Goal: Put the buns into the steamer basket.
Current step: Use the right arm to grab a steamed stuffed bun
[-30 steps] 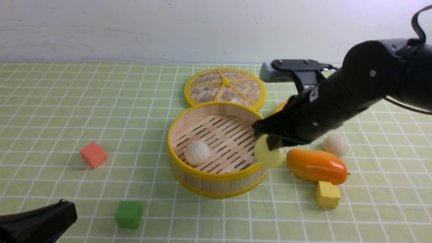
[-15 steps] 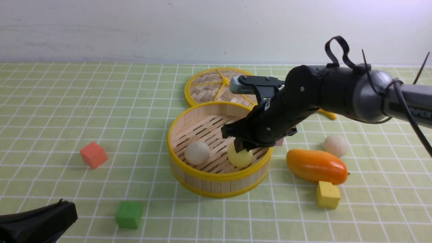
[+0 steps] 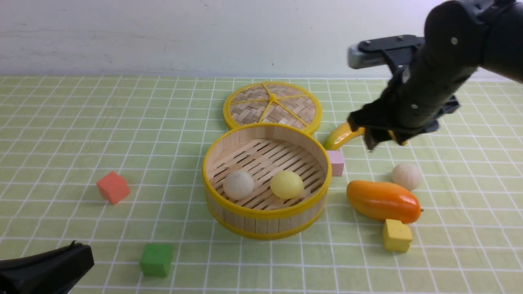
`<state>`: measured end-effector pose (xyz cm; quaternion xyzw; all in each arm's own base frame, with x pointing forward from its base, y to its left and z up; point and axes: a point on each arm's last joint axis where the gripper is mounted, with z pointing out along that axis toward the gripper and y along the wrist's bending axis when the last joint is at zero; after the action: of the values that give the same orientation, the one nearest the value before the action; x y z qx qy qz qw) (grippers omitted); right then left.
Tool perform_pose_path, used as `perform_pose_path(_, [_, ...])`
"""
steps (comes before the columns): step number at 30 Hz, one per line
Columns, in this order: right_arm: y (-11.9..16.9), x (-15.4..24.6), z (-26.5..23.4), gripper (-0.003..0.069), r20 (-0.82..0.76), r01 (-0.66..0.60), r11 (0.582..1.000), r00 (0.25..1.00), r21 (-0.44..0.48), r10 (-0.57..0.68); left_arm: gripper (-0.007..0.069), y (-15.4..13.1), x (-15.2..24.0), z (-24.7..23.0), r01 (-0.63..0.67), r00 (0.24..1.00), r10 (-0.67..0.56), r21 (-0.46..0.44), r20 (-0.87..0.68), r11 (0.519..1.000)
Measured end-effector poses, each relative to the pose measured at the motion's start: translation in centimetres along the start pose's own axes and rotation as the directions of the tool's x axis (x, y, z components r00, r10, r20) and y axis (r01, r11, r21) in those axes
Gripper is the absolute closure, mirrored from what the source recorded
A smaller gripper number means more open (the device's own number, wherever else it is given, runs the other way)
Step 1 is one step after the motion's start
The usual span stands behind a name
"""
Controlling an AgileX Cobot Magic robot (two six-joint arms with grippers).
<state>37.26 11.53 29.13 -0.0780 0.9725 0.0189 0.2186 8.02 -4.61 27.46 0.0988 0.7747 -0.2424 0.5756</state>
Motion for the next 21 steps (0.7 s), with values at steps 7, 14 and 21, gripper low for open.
perform_pose_path(7, [-4.8, 1.1, 5.0, 0.0339, -0.039, -0.169, 0.985, 0.985, 0.035, 0.170, 0.0595, 0.0, 0.0, 0.0, 0.000, 1.000, 0.000, 0.000, 0.000, 1.000])
perform_pose_path(14, [-6.6, 0.1, 7.2, 0.0344, 0.051, -0.260, 0.965, 0.964, -0.014, 0.260, 0.0590, 0.0, 0.0, 0.0, 0.000, 1.000, 0.000, 0.000, 0.000, 1.000])
perform_pose_path(21, [-7.0, 0.0, 9.5, 0.0344, 0.067, -0.271, 0.962, 0.960, -0.018, 0.272, 0.0589, 0.0, 0.0, 0.0, 0.000, 1.000, 0.000, 0.000, 0.000, 1.000])
